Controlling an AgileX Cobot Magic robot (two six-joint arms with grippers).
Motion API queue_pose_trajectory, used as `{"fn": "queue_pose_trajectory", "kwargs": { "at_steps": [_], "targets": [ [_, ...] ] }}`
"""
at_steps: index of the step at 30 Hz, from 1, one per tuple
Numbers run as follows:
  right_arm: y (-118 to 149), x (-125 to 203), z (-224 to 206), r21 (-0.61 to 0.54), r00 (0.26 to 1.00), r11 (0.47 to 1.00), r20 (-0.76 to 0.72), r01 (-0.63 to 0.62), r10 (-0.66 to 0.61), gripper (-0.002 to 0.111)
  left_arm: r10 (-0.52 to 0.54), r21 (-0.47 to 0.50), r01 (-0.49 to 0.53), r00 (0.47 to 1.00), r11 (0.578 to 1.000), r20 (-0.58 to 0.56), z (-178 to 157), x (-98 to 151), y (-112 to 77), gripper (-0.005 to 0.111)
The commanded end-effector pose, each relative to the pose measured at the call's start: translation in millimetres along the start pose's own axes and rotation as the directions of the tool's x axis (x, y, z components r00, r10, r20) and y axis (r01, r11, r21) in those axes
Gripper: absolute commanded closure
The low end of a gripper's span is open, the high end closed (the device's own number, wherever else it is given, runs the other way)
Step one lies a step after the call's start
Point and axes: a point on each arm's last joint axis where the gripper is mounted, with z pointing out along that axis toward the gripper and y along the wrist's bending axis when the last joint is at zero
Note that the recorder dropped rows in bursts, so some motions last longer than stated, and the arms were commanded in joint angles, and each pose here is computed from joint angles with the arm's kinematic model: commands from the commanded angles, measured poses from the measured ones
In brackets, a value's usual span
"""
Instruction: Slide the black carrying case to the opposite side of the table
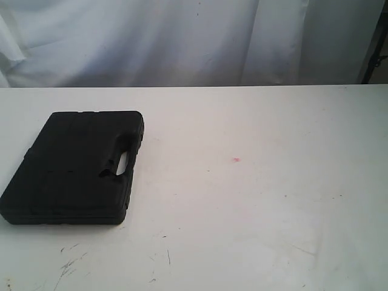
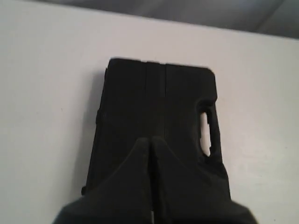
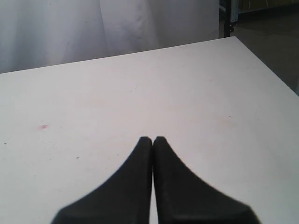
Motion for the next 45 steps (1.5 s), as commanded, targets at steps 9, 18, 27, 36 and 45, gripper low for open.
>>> {"fn": "queue_pose_trajectory", "kwargs": {
  "at_steps": [9, 18, 27, 36, 45],
  "targets": [
    [-0.1, 0.8, 0.0, 0.0, 1.0, 1.0, 0.005, -0.008, 0.008, 0.108, -0.037, -0.017, 0.034, 0.978, 0.999, -0.205, 81.7, -0.6, 3.4, 0.107],
    [-0.1, 0.8, 0.0, 0.0, 1.0, 1.0, 0.005, -0.008, 0.008, 0.108, -0.018, 0.069, 0.043, 0.944, 0.997, -0.329, 135.0, 6.9, -6.7, 0.107],
    [-0.1, 0.8, 0.0, 0.0, 1.0, 1.0, 0.005, -0.008, 0.008, 0.108, 0.086, 0.051, -0.071, 0.883, 0.996, -0.461, 178.0, 5.4, -60.1, 0.107],
    [-0.1, 0.8, 0.0, 0.0, 1.0, 1.0, 0.005, -0.008, 0.008, 0.108, 0.097, 0.009, -0.109, 0.845, 0.994, -0.527, 209.2, 2.5, -110.9, 0.107],
    [-0.1, 0.8, 0.0, 0.0, 1.0, 1.0, 0.005, -0.008, 0.008, 0.108, 0.056, -0.03, -0.087, 0.829, 0.996, -0.556, 242.3, 8.8, -137.9, 0.104]
  ]
}}
